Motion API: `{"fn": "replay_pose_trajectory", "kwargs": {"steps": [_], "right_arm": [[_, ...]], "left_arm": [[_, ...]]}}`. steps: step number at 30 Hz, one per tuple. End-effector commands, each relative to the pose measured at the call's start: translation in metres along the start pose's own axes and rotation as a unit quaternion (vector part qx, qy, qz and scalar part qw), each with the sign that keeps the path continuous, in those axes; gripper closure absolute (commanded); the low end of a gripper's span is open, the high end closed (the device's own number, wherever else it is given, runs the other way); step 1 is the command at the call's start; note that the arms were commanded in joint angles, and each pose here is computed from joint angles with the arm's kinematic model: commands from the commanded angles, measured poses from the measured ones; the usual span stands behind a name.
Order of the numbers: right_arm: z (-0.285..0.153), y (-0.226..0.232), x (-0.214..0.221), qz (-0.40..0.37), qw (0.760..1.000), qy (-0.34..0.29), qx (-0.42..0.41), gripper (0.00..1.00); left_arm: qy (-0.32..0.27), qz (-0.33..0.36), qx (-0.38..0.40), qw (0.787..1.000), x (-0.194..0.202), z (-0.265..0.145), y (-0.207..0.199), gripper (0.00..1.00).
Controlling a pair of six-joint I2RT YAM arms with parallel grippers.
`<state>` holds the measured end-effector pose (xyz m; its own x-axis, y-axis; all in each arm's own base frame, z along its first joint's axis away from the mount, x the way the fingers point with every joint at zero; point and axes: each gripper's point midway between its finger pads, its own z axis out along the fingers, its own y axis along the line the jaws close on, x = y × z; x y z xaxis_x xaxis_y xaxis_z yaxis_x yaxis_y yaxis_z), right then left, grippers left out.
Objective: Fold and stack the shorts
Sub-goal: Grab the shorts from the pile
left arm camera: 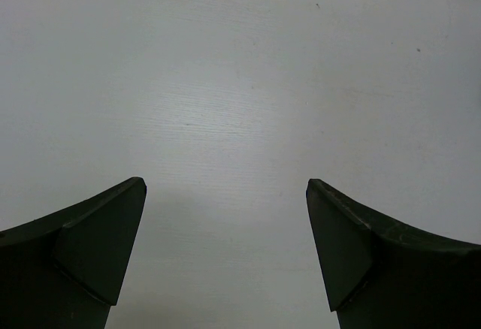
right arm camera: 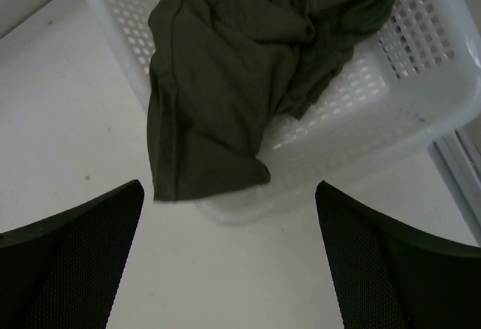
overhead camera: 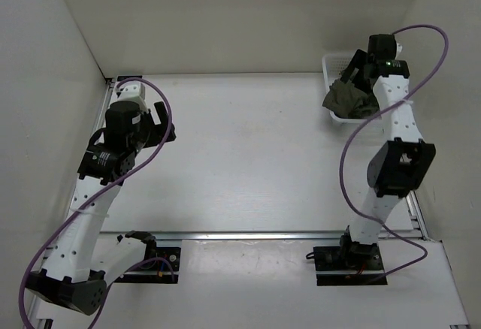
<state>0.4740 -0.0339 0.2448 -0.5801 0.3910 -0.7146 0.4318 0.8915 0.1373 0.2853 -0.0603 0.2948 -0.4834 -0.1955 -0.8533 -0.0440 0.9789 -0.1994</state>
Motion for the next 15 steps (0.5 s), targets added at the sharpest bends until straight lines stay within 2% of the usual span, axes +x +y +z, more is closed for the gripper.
{"fn": "replay_pose_trajectory", "kwargs": {"steps": [1, 4, 5, 6, 8, 9, 11, 12, 15], "right_arm": [[0.051, -0.002, 0.01, 0.015, 0.998, 0.056, -0.001, 0.0], [0.095, -0.002, 0.001, 0.031, 0.997, 0.068, -0.017, 0.0], [0.101, -0.001, -0.014, 0.038, 0.998, 0.052, -0.024, 0.0], [0.126, -0.002, -0.001, 0.036, 0.997, 0.07, -0.017, 0.0], [0.138, 0.003, -0.014, 0.036, 0.997, 0.057, -0.035, 0.0], [0.155, 0.002, -0.004, 0.035, 0.997, 0.068, -0.031, 0.0], [0.162, 0.003, -0.012, 0.04, 0.997, 0.058, -0.039, 0.1], [0.162, 0.005, -0.013, 0.04, 0.997, 0.055, -0.045, 0.36], [0.154, 0.012, -0.026, 0.047, 0.996, 0.036, -0.064, 0.79]], "left_arm": [[0.013, -0.005, -0.003, 1.0, 0.007, 0.006, 0.0, 0.0], [0.023, -0.002, -0.017, 1.0, 0.011, 0.014, 0.004, 0.0], [0.03, -0.001, -0.02, 0.999, 0.013, 0.018, 0.004, 0.0], [0.035, -0.004, -0.026, 0.999, 0.015, 0.022, 0.005, 0.0], [0.04, -0.003, -0.028, 0.999, 0.017, 0.025, 0.005, 0.0], [0.044, -0.002, -0.03, 0.999, 0.019, 0.027, 0.005, 0.0], [0.048, -0.001, -0.031, 0.998, 0.02, 0.03, 0.005, 0.0], [0.048, -0.001, -0.031, 0.998, 0.018, 0.028, 0.005, 0.0], [0.043, -0.001, -0.039, 0.998, 0.014, 0.029, 0.007, 0.0]]}}
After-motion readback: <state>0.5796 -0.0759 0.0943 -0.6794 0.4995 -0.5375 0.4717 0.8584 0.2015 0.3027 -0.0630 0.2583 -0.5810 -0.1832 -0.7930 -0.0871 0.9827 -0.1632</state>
